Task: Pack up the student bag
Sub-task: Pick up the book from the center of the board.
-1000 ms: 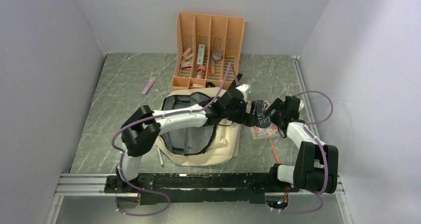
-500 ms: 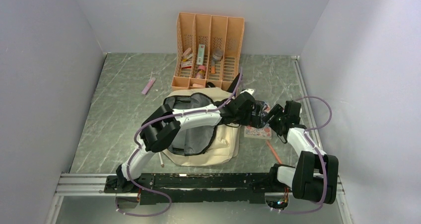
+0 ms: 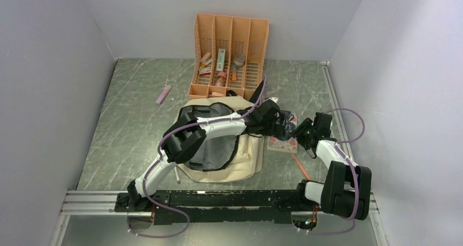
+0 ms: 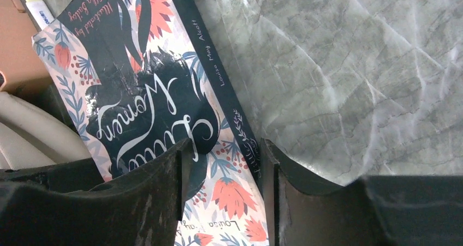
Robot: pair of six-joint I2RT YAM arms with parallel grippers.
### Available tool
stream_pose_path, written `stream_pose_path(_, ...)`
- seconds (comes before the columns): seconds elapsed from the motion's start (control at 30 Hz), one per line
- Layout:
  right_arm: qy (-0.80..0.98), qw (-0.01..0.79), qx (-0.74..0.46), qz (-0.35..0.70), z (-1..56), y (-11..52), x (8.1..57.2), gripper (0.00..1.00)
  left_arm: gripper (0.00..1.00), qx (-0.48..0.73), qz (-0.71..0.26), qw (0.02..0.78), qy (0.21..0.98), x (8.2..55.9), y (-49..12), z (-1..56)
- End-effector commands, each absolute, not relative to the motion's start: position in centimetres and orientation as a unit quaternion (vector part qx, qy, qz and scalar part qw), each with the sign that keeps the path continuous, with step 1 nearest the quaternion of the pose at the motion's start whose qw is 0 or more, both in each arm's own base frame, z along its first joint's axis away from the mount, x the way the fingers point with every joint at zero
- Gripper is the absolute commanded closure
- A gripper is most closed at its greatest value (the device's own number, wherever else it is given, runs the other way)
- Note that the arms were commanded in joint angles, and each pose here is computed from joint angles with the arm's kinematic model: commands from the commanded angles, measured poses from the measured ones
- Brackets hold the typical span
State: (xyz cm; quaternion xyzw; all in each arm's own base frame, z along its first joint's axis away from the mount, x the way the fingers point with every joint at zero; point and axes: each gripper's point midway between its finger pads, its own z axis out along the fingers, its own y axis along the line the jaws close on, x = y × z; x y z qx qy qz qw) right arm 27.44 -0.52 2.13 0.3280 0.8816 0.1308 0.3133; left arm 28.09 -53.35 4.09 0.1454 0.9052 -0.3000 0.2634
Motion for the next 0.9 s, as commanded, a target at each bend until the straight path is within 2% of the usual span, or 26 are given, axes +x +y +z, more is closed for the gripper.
stream_pose_path(0.0, 0.883, 0.303, 0.327, 0.149, 1.4, -0.1, 27.3, 0.52, 0.08, 0.166, -0.314, 0.251, 0.9, 28.3, -54.3, 2.9)
stream_pose_path(0.1, 0.883, 0.297, 0.329, 0.157, 1.1, 0.1, 27.1, 0.58, 0.11, 0.169, -0.319, 0.234, 0.903, 27.7, -54.3, 1.8)
stream_pose_path(0.23, 0.881, 0.298, 0.325, 0.17, 1.3, 0.3, 27.2, 0.61, 0.29, 0.179, -0.338, 0.211, 0.9, 26.6, -54.5, 0.8)
stream_pose_path(0.37, 0.878, 0.316, 0.319, 0.164, 2.4, -0.1, 27.6, 0.57, 0.43, 0.176, -0.324, 0.207, 0.906, 26.6, -53.5, -0.2)
stream_pose_path(0.47, 0.877, 0.331, 0.316, 0.149, 3.2, -0.7, 27.8, 0.52, 0.58, 0.161, -0.308, 0.205, 0.915, 27.2, -52.0, -1.2)
stream_pose_path(0.6, 0.876, 0.338, 0.318, 0.132, 3.7, -1.4, 27.9, 0.35, 0.91, 0.151, -0.297, 0.199, 0.921, 28.0, -50.5, -2.8)
stream_pose_path(0.67, 0.876, 0.335, 0.32, 0.131, 3.6, -1.5, 27.9, 0.3, 0.95, 0.156, -0.285, 0.197, 0.925, 28.3, -50.0, -3.6)
stream_pose_path(0.87, 0.879, 0.319, 0.322, 0.145, 2.7, -1.2, 27.8, 0.2, 0.95, 0.172, -0.244, 0.195, 0.934, 28.8, -48.7, -6.0)
